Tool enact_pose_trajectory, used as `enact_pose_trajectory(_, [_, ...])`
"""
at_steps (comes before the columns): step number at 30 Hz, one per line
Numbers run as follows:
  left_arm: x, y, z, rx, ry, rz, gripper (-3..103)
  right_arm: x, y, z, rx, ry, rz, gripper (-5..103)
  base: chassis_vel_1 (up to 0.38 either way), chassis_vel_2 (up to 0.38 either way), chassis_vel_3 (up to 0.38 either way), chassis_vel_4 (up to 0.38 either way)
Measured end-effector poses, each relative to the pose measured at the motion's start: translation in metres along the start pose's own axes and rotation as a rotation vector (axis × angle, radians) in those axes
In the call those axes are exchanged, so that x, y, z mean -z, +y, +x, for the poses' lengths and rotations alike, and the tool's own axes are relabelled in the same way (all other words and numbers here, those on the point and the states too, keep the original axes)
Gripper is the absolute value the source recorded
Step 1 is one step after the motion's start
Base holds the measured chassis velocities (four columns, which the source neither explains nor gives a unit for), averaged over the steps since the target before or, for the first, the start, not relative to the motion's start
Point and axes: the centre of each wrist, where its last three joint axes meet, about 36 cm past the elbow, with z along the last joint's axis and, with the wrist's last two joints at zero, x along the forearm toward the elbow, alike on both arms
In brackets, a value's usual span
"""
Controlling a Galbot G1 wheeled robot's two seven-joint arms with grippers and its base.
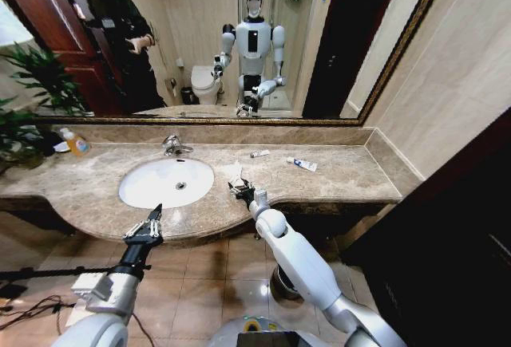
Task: Pick up the trash from the sink and place it in the trash bin.
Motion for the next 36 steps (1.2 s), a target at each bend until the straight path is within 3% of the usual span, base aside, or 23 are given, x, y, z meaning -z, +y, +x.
enact_pose_trajectory(2, [0.000,0.000,0.000,0.000,0.000,0.000,0,0.001,0.000,0.000,0.001,-0.002,0.000,49,0.000,0.000,0.000,0.000])
enact_pose_trajectory(3, [0.000,0.000,0.000,0.000,0.000,0.000,0,0.001,0.000,0.001,0.002,-0.003,0.000,38,0.000,0.000,0.000,0.000])
enact_pose_trajectory(5, [0.000,0.000,0.000,0.000,0.000,0.000,0,0.001,0.001,0.002,0.003,-0.005,-0.001,38,0.000,0.000,0.000,0.000])
enact_pose_trajectory(8, [0.000,0.000,0.000,0.000,0.000,0.000,0,0.000,0.002,0.004,0.006,-0.006,-0.003,22,0.000,0.000,0.000,0.000])
enact_pose_trajectory(15, [0.000,0.000,0.000,0.000,0.000,0.000,0,-0.002,0.002,0.008,0.014,-0.009,-0.002,0,0.000,0.000,0.000,0.000])
enact_pose_trajectory(29, [0.000,0.000,0.000,0.000,0.000,0.000,0,0.003,-0.010,0.035,0.003,-0.042,-0.028,0,0.000,0.000,0.000,0.000])
enact_pose_trajectory(36, [0.000,0.000,0.000,0.000,0.000,0.000,0,0.007,-0.033,0.084,-0.019,-0.068,-0.021,0,0.000,0.000,0.000,0.000])
